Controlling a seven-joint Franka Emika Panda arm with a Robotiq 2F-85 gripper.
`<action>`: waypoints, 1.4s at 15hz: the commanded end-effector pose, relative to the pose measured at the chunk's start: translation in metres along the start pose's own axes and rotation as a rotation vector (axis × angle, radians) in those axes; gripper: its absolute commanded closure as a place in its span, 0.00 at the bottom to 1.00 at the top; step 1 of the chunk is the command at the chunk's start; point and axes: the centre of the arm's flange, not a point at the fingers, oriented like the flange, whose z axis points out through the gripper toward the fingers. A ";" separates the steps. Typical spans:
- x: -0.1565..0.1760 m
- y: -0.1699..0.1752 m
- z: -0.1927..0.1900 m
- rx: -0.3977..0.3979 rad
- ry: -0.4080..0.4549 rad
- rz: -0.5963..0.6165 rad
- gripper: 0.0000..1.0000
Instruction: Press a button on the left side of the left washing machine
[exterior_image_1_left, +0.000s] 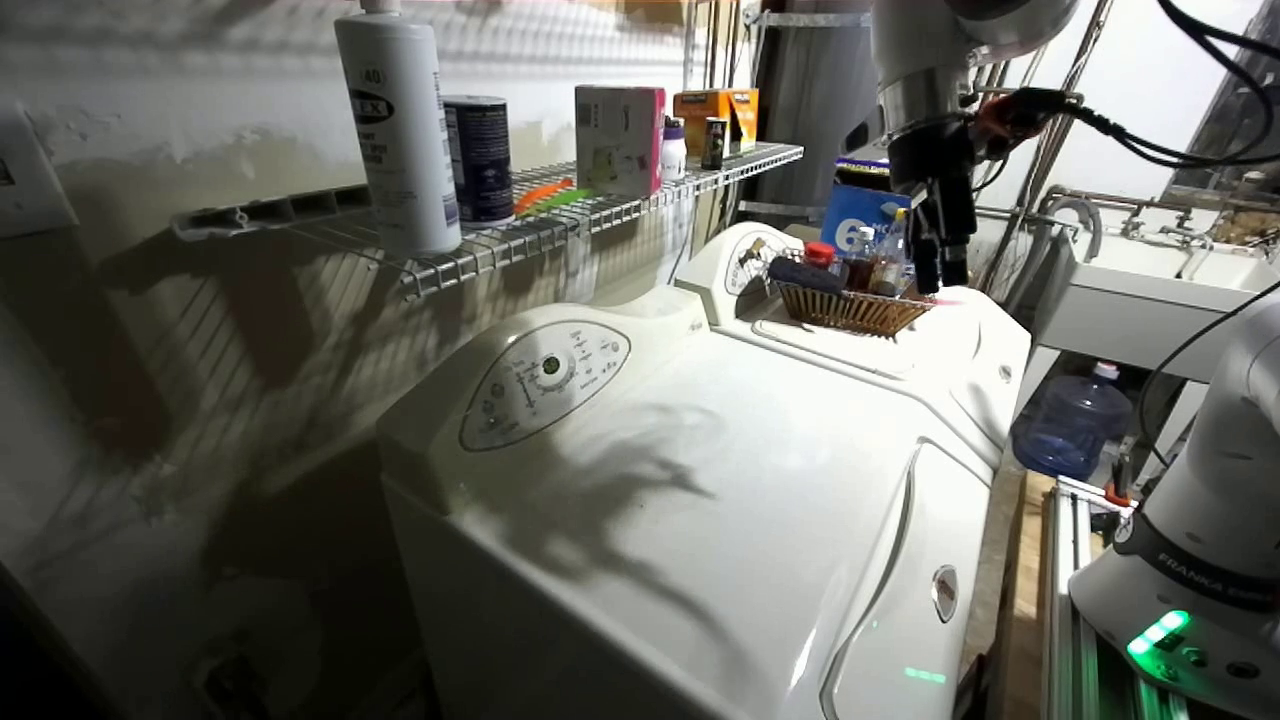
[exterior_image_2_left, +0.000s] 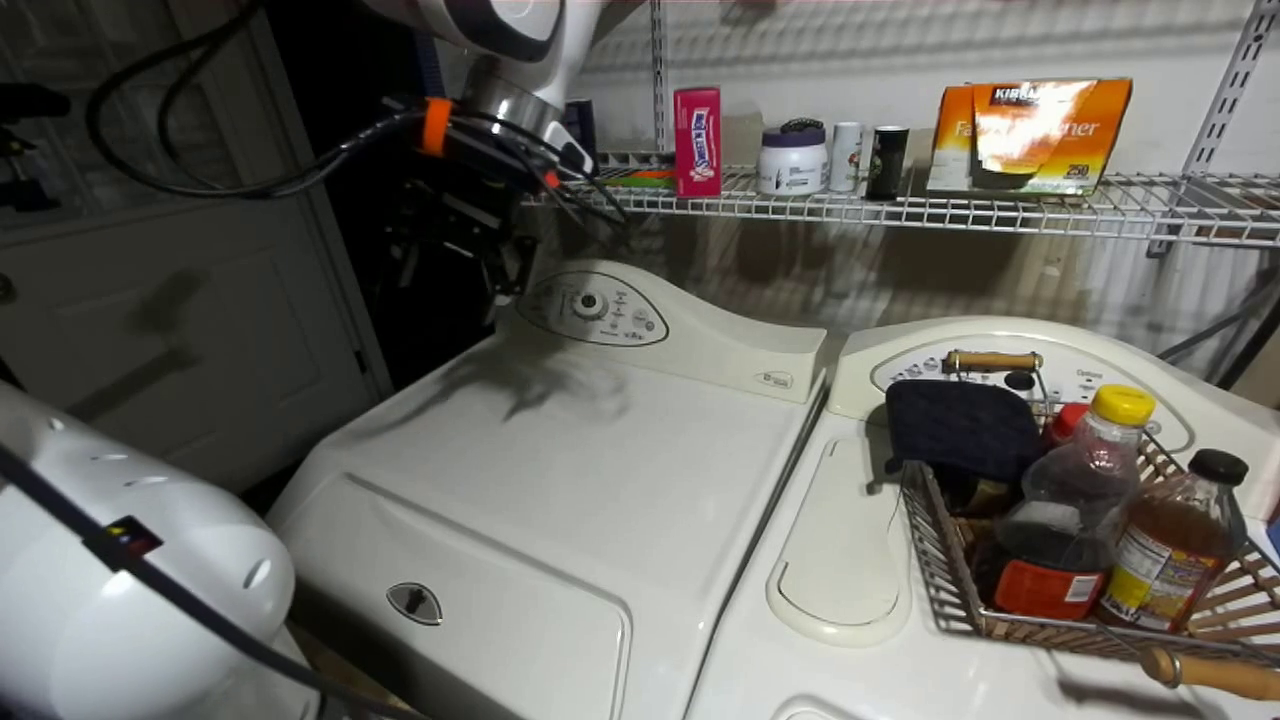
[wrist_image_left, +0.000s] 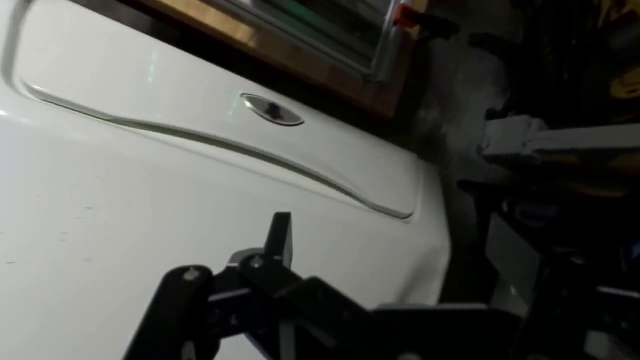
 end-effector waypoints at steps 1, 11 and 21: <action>0.019 -0.068 0.036 0.119 0.022 -0.052 0.00; 0.126 -0.155 0.104 -0.096 0.515 0.051 0.00; 0.163 -0.148 0.135 -0.140 0.534 0.121 0.00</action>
